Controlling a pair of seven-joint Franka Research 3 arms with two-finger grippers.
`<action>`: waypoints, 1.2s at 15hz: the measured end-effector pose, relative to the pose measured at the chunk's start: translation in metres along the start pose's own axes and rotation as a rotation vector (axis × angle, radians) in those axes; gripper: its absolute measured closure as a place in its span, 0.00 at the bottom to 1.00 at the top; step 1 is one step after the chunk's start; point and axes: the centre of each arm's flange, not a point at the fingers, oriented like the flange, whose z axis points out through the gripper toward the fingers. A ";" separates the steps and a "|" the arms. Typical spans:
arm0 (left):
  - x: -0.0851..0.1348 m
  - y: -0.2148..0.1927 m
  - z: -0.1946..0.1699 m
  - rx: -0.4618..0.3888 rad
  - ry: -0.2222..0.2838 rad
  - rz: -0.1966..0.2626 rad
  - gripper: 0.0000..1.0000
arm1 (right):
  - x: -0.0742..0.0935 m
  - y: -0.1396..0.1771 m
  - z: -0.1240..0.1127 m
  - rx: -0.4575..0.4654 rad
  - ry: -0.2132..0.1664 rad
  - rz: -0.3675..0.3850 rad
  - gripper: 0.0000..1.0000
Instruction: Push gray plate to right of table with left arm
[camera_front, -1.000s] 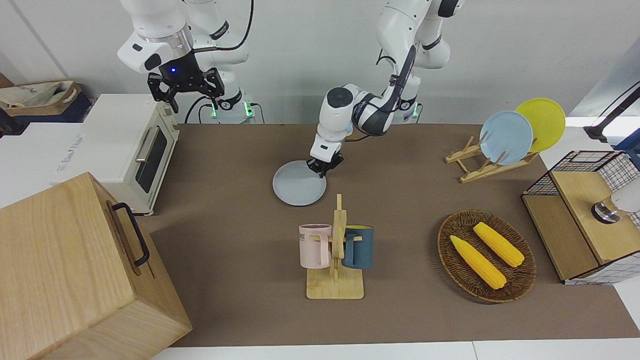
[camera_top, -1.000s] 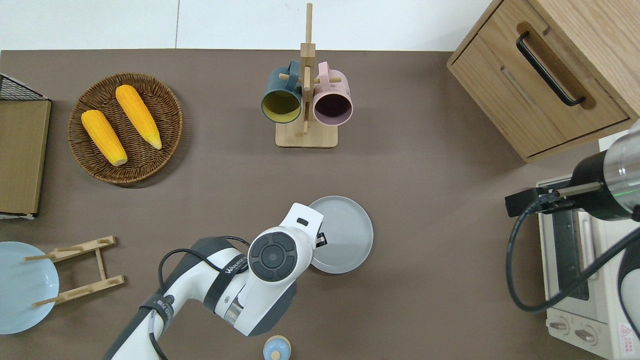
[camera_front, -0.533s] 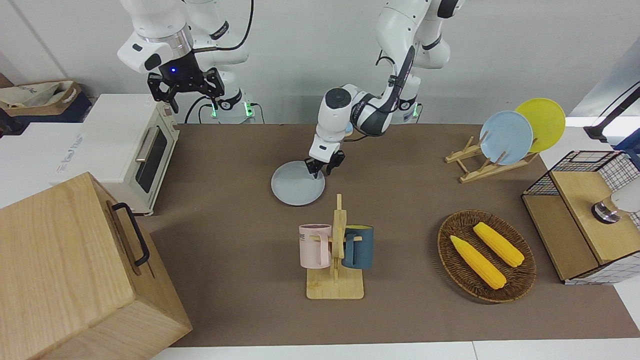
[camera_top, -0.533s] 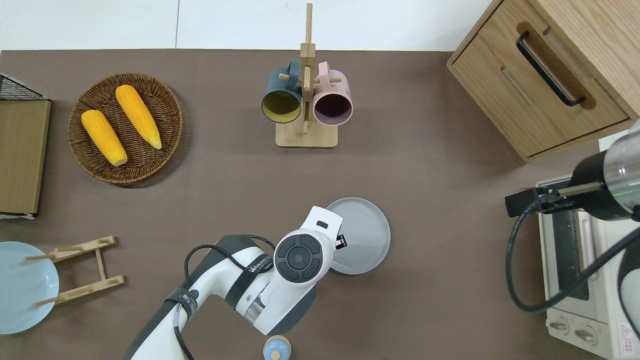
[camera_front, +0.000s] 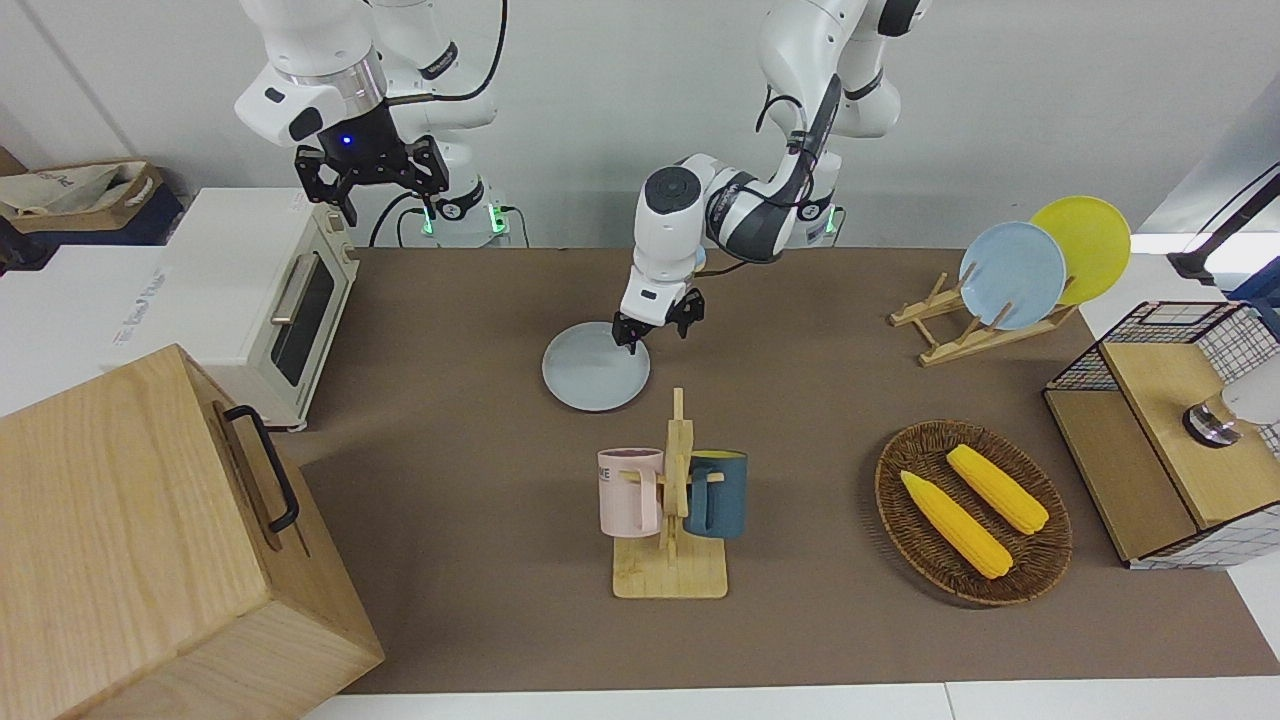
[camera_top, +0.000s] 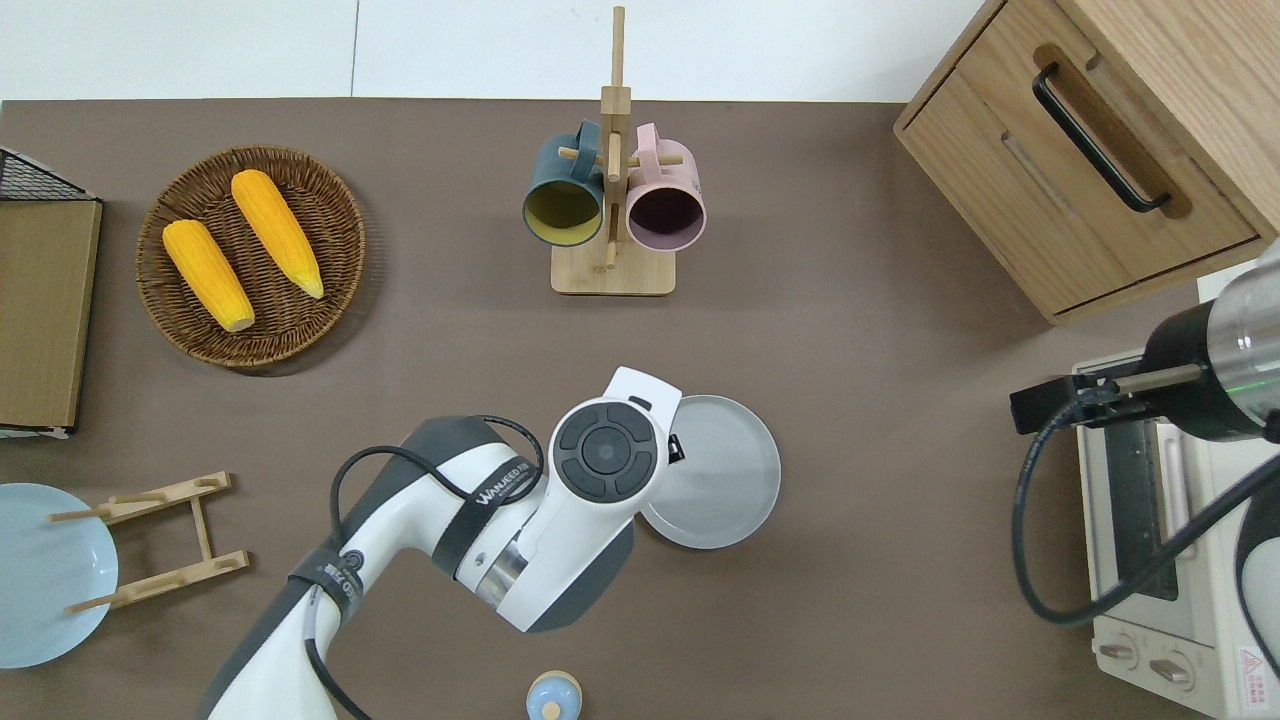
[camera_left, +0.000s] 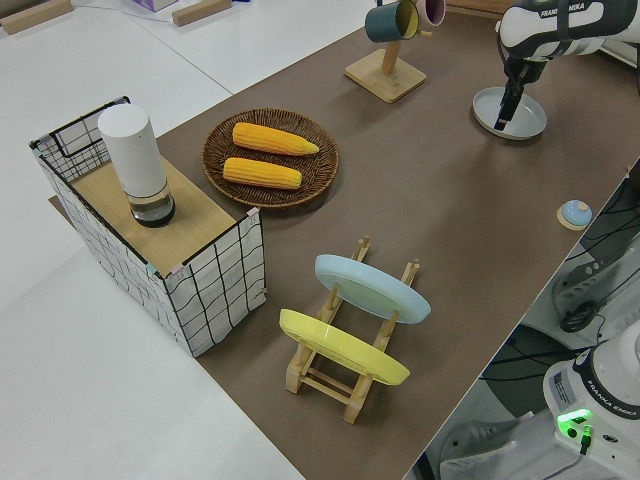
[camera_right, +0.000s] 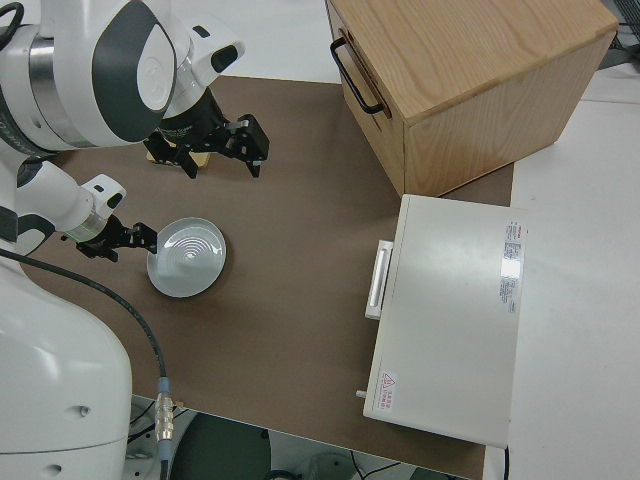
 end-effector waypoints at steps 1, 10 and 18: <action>0.012 -0.003 -0.011 0.001 0.006 -0.001 0.00 | 0.000 0.000 0.000 0.000 0.000 0.000 0.01; 0.113 -0.072 -0.144 0.051 -0.003 0.146 0.00 | 0.000 0.000 0.000 0.000 0.000 0.000 0.01; 0.176 -0.180 -0.217 0.046 0.003 0.335 0.00 | 0.000 0.000 0.000 0.000 0.000 0.000 0.01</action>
